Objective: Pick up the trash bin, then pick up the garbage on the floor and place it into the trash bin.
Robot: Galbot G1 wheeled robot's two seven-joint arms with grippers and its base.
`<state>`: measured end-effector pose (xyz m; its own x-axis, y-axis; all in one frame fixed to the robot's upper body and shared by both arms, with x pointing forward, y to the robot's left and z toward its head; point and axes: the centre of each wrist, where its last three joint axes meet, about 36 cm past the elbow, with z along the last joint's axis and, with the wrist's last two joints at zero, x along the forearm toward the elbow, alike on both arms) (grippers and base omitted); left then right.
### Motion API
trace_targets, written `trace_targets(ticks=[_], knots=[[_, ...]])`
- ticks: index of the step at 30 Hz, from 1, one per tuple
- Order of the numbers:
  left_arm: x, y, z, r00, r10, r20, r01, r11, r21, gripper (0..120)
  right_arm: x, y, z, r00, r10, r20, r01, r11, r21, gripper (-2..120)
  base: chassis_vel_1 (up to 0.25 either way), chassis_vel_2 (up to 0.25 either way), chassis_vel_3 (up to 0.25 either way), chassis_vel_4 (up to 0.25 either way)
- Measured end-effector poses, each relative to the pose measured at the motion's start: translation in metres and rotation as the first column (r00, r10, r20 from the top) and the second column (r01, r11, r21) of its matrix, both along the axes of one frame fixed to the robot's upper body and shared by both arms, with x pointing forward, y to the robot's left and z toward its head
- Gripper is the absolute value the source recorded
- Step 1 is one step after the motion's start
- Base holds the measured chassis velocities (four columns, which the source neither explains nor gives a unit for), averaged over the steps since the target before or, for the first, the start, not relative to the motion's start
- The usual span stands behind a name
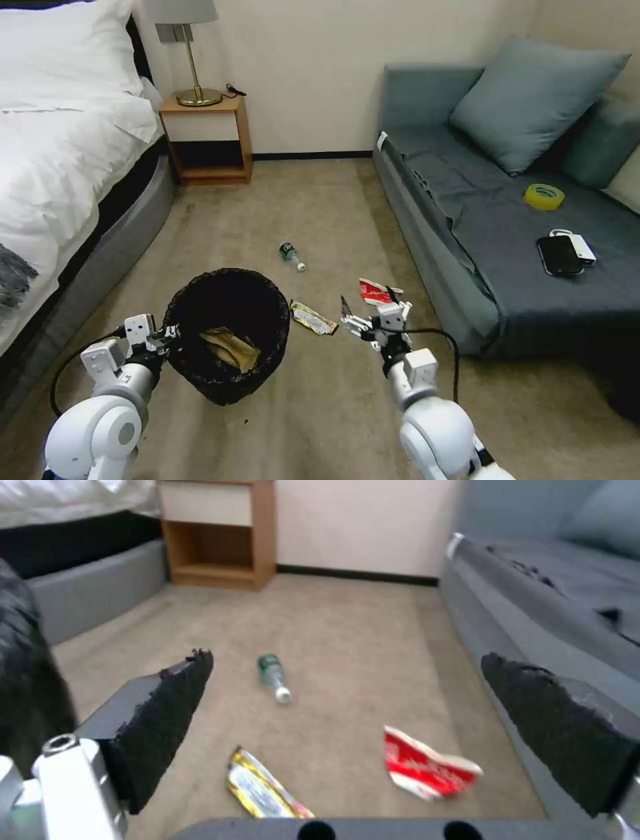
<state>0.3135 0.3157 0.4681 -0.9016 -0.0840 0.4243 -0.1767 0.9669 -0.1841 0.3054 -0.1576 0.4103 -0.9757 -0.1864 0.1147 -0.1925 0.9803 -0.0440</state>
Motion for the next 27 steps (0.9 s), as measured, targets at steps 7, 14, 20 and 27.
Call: trace_targets(ticks=[7, 14, 20, 27], knots=[[-0.003, 0.010, 0.005, 1.000, 0.024, 0.010, -0.024, 1.000, 0.010, 3, -0.040, -0.011, -0.007, 0.999, -0.047, -0.011, 0.047, 0.998, -0.031, 100, 0.000, 0.000, 0.000, 0.000], [-0.004, 0.016, 0.008, 0.999, 0.031, 0.018, -0.032, 0.999, 0.011, 3, -0.062, -0.009, -0.008, 1.000, -0.028, -0.009, 0.027, 0.998, -0.049, 100, 0.000, 0.000, 0.000, 0.000], [-0.004, 0.017, 0.012, 0.999, 0.027, 0.027, -0.027, 1.000, 0.010, 3, -0.065, -0.015, -0.004, 1.000, -0.003, 0.018, 0.005, 0.996, -0.089, 100, 0.000, 0.000, 0.000, 0.000], [-0.004, 0.019, 0.013, 0.999, 0.029, 0.031, -0.029, 1.000, 0.008, 3, -0.067, -0.018, -0.004, 1.000, -0.009, 0.030, 0.011, 0.996, -0.088, 100, 0.000, 0.000, 0.000, 0.000]])
